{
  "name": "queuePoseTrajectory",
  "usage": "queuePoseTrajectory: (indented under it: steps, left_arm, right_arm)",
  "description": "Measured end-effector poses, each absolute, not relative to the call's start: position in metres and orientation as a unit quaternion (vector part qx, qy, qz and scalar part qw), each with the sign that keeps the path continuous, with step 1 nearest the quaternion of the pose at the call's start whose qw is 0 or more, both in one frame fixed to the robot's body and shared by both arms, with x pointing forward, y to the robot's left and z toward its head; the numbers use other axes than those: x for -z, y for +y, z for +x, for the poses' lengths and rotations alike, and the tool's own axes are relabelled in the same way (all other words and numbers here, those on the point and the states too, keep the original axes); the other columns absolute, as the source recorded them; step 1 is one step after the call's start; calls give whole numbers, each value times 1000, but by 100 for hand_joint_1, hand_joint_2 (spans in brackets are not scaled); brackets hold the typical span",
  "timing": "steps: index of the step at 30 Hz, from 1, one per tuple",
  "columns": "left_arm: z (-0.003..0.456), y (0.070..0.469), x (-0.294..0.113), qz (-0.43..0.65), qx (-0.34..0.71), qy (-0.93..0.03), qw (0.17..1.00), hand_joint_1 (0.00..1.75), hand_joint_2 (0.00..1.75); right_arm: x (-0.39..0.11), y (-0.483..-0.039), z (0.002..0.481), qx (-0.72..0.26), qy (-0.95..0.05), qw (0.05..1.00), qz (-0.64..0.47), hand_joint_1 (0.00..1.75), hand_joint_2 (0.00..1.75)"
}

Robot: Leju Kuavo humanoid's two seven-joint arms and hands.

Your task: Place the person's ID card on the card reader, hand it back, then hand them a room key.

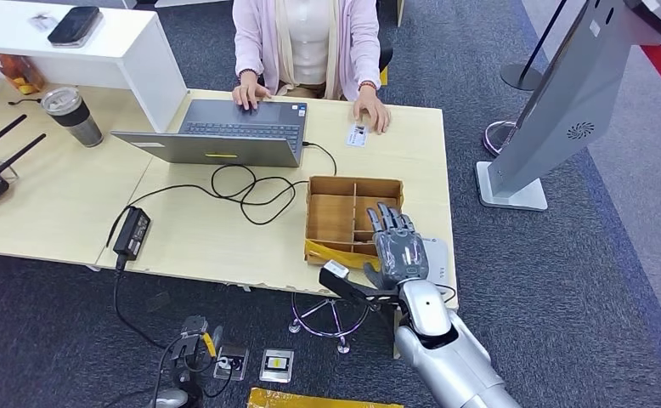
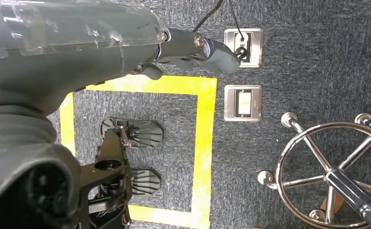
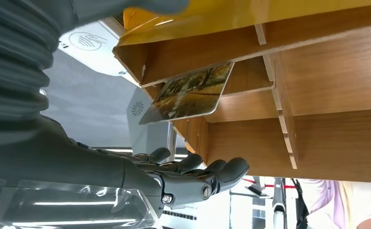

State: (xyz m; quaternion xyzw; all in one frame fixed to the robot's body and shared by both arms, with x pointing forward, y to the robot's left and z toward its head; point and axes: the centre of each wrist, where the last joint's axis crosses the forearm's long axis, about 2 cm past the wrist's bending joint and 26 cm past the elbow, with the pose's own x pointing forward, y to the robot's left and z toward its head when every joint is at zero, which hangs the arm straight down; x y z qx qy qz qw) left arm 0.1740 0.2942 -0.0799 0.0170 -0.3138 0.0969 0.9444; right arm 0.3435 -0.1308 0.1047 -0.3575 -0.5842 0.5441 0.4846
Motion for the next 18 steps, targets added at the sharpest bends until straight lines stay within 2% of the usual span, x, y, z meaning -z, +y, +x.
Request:
queuePoseTrajectory:
  steps: [2, 6, 8, 12, 18]
  left_arm:
    - [174, 294, 80, 17, -97, -313, 945, 0, 0]
    - [174, 294, 80, 17, -97, -312, 945, 0, 0]
    - [175, 294, 80, 17, -97, -312, 945, 0, 0]
    - [175, 294, 80, 18, -99, -312, 945, 0, 0]
    - [174, 294, 80, 19, -101, -312, 945, 0, 0]
  right_arm:
    - [-104, -131, 343, -545, -583, 482, -360, 0, 175]
    - [-102, -131, 343, -545, -583, 482, -362, 175, 175]
    - [-102, -131, 343, -545, -583, 483, -361, 174, 175]
    - [-104, -130, 344, -543, -588, 482, -356, 0, 175]
    - [-109, -125, 347, -542, -589, 477, -364, 0, 175]
